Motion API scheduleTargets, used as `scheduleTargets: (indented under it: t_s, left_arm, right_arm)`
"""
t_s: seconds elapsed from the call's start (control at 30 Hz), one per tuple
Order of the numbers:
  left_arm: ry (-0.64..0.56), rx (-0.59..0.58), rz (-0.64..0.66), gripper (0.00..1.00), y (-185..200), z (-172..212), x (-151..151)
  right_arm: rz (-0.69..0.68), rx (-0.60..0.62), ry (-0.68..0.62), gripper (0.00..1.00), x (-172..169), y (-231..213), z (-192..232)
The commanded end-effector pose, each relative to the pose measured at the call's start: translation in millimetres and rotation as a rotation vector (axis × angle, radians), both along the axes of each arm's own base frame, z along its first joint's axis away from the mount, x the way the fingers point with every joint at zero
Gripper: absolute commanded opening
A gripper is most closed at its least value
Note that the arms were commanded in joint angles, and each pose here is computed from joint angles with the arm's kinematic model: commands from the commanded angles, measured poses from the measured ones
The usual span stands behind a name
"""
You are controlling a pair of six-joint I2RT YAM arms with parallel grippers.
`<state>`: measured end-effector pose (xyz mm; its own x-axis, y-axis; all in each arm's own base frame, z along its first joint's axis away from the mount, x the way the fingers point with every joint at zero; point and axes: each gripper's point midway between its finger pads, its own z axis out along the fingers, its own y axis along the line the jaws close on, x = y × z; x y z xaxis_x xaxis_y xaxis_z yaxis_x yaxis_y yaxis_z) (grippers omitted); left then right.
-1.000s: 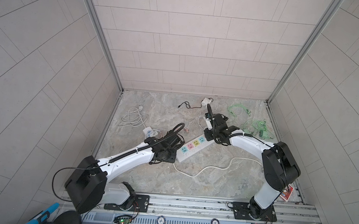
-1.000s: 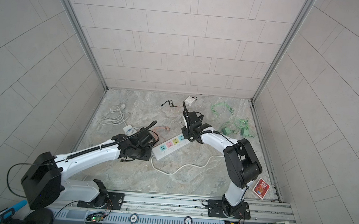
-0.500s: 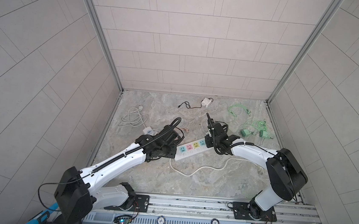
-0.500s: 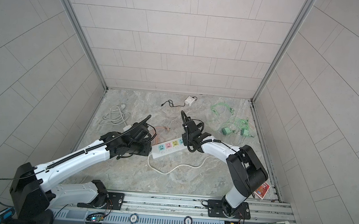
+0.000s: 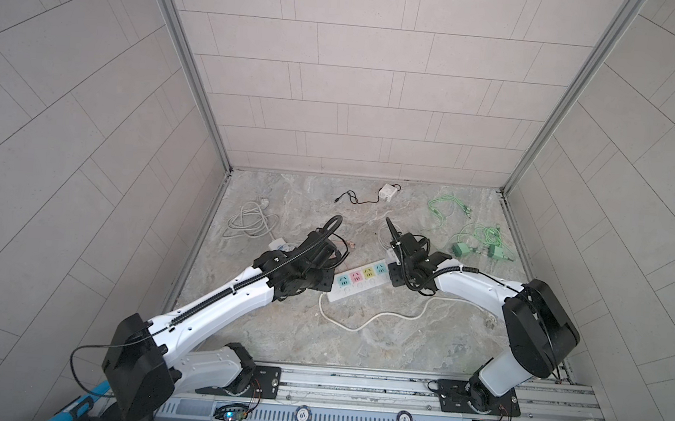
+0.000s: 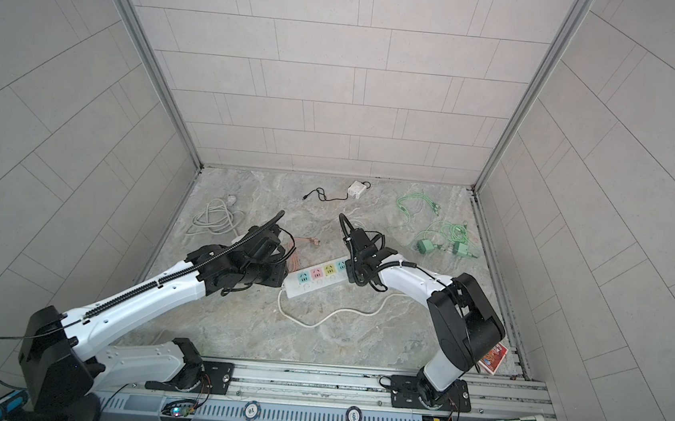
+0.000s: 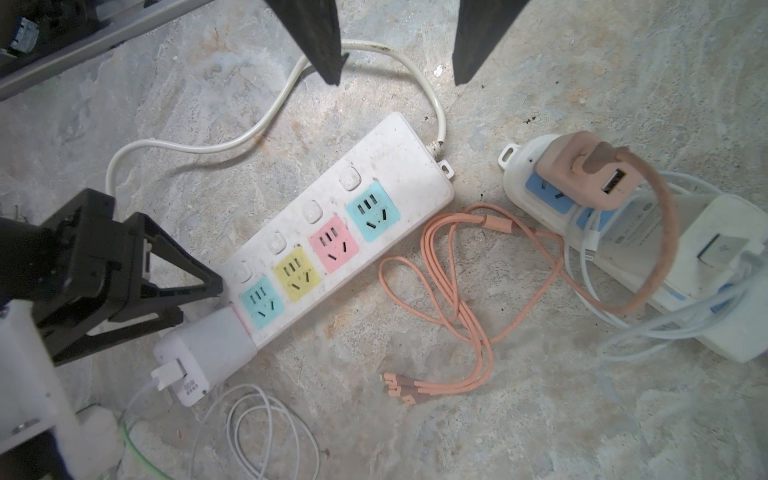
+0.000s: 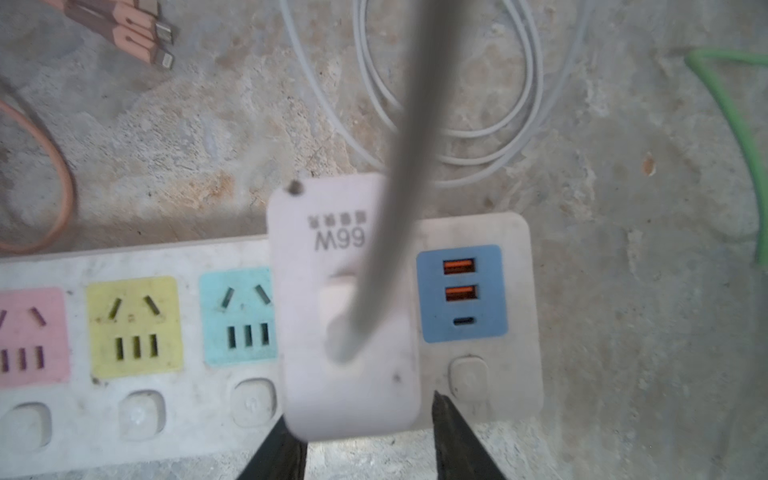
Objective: Insert the plug
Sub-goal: 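Open the right gripper off the seated charger while left gripper releases strip, then raise the right gripper and reach toward the black-cabled white charger by the wall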
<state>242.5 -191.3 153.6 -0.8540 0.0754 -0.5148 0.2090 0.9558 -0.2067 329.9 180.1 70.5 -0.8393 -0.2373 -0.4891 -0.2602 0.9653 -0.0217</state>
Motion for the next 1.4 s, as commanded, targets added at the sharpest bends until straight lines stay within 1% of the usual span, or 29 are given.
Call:
scheduleTargets:
  t_s: [0.0, 0.03, 0.07, 0.13, 0.2, 0.27, 0.37, 0.43, 0.57, 0.7, 0.73, 0.8, 0.87, 0.93, 1.03, 1.1, 1.2, 1.37]
  left_arm:
    - [-0.088, -0.004, 0.014, 0.5, -5, 15, 20]
    - [-0.108, -0.006, 0.023, 0.5, -6, 16, 25]
    - [-0.131, -0.012, 0.027, 0.5, -8, 18, 30]
    - [-0.162, -0.021, 0.043, 0.54, -11, 22, 39]
    - [-0.179, -0.017, 0.054, 0.55, -14, 26, 47]
    - [-0.188, -0.022, 0.059, 0.55, -17, 29, 53]
    - [-0.199, -0.036, 0.055, 0.55, -21, 33, 56]
    - [-0.223, -0.038, 0.048, 0.55, -22, 36, 59]
    - [-0.281, -0.033, 0.046, 0.56, -19, 42, 71]
    - [-0.299, -0.043, 0.058, 0.57, -14, 43, 84]
    - [-0.303, -0.047, 0.058, 0.57, -13, 44, 85]
    - [-0.302, -0.05, 0.061, 0.57, -11, 44, 86]
    - [-0.301, -0.061, 0.056, 0.57, -10, 44, 84]
    - [-0.296, -0.079, 0.047, 0.57, -12, 42, 81]
    - [-0.283, -0.106, 0.051, 0.57, -12, 37, 78]
    - [-0.275, -0.136, 0.056, 0.57, -14, 33, 74]
    - [-0.254, -0.167, 0.05, 0.57, -16, 28, 68]
    - [-0.232, -0.196, 0.047, 0.57, -17, 21, 61]
  right_arm:
    - [-0.003, 0.042, -0.039, 0.56, 2, -2, 40]
    - [-0.006, 0.054, -0.053, 0.58, 3, -4, 47]
    - [-0.015, 0.07, -0.067, 0.59, 5, -7, 55]
    - [-0.027, 0.116, -0.102, 0.59, 10, -12, 72]
    - [-0.059, 0.156, -0.166, 0.6, 21, -21, 92]
    - [-0.107, 0.212, -0.226, 0.62, 41, -32, 113]
    - [-0.167, 0.303, -0.251, 0.64, 79, -39, 123]
    - [-0.205, 0.325, -0.254, 0.63, 109, -41, 122]
    - [-0.307, 0.345, -0.231, 0.62, 174, -47, 98]
    - [-0.338, 0.412, -0.255, 0.62, 237, -40, 79]
    - [-0.34, 0.45, -0.257, 0.62, 249, -36, 75]
    - [-0.337, 0.482, -0.299, 0.61, 274, -32, 74]
    - [-0.332, 0.52, -0.346, 0.62, 294, -28, 72]
    - [-0.365, 0.563, -0.36, 0.62, 313, -31, 65]
    - [-0.389, 0.687, -0.38, 0.62, 341, -26, 60]
    - [-0.392, 0.766, -0.399, 0.59, 359, -22, 58]
    - [-0.423, 0.772, -0.436, 0.59, 376, -26, 55]
    - [-0.453, 0.765, -0.449, 0.6, 396, -33, 50]
